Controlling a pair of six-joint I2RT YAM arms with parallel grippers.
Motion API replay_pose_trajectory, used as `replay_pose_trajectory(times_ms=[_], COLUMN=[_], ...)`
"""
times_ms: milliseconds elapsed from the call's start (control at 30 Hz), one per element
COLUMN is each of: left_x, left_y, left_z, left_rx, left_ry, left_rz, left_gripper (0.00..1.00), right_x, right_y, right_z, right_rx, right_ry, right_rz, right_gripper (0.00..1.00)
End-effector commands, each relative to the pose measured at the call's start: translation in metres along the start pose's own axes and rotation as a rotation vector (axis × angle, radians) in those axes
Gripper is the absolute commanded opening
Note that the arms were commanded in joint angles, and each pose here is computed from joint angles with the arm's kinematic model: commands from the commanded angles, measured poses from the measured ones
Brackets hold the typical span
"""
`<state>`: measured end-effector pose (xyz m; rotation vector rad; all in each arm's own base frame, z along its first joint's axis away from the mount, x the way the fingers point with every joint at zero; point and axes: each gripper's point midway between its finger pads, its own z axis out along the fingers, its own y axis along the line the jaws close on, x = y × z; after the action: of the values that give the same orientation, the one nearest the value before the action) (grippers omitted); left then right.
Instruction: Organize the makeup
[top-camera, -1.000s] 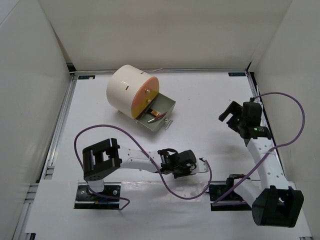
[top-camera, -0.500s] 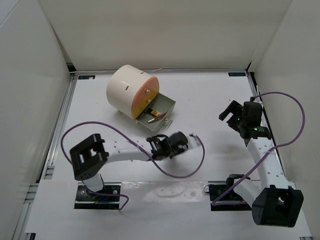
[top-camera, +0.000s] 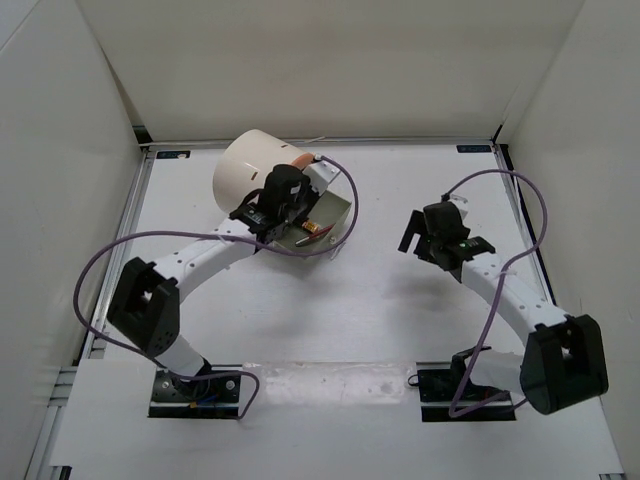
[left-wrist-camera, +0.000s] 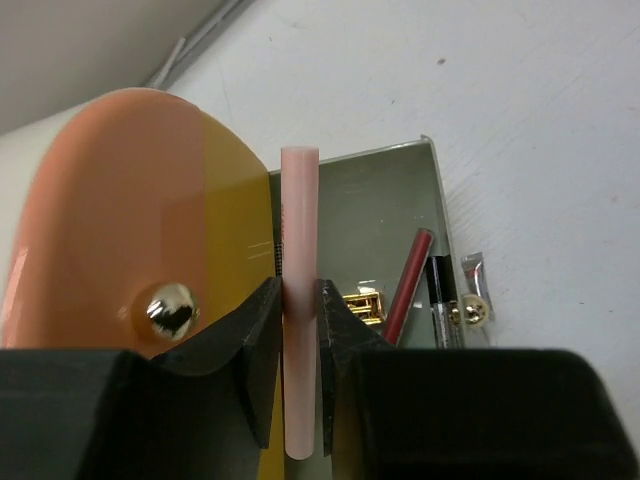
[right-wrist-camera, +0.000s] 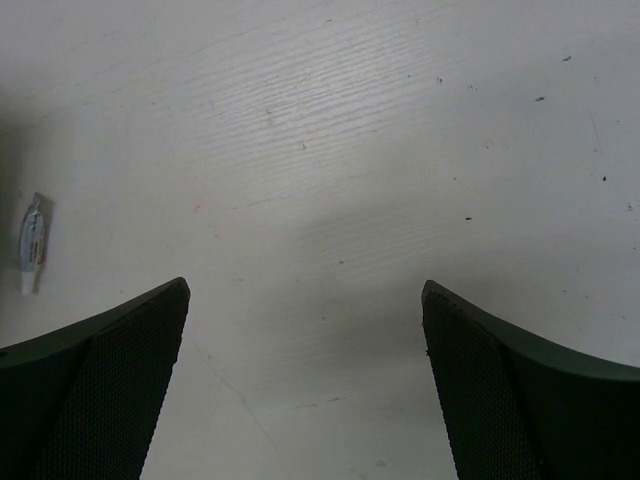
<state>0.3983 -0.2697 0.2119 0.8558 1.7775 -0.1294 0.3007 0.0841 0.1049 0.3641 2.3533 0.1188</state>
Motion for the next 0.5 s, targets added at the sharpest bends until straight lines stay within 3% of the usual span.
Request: replay_pose_trajectory(times_ms=[0, 67, 133, 267, 433, 467], left_x=[0.004, 0.009, 0.012, 0.004, -0.017, -0.023], left_y=[-0.007, -0.010, -0.009, 0.001, 0.009, 0.012], left_z=[0.016, 0.020, 0.021, 0.016, -0.003, -0.009], left_rx=[0.082, 0.088, 0.082, 0.045, 0.021, 0.007], left_ry=[0.012, 0.031, 0.030, 0.006, -0.029, -0.041], left_rz=[0.014, 0.009, -0.008, -0.037, -0.110, -0.138], left_gripper=[0.32, 0.35, 0.51, 0.71, 0.98, 0.98], right_x=[-0.024, -0.019, -0.019, -0.019, -0.009, -0.005], right_y=[0.023, 0.037, 0.044, 0.061, 0.097, 0.105], right_z=[0.007, 0.011, 0.012, 0.014, 0.024, 0.026], right_rx=[0.001, 0.011, 0.028, -0.021, -0.120, -0.140], right_ry=[-0.061, -0.047, -0.058, -0.077, -0.046, -0.036], right_rz=[0.001, -0.041, -0.056, -0.036, -0.018, -0.031], right_gripper=[0.98, 0.97, 0.94, 0.71, 0.69, 0.69])
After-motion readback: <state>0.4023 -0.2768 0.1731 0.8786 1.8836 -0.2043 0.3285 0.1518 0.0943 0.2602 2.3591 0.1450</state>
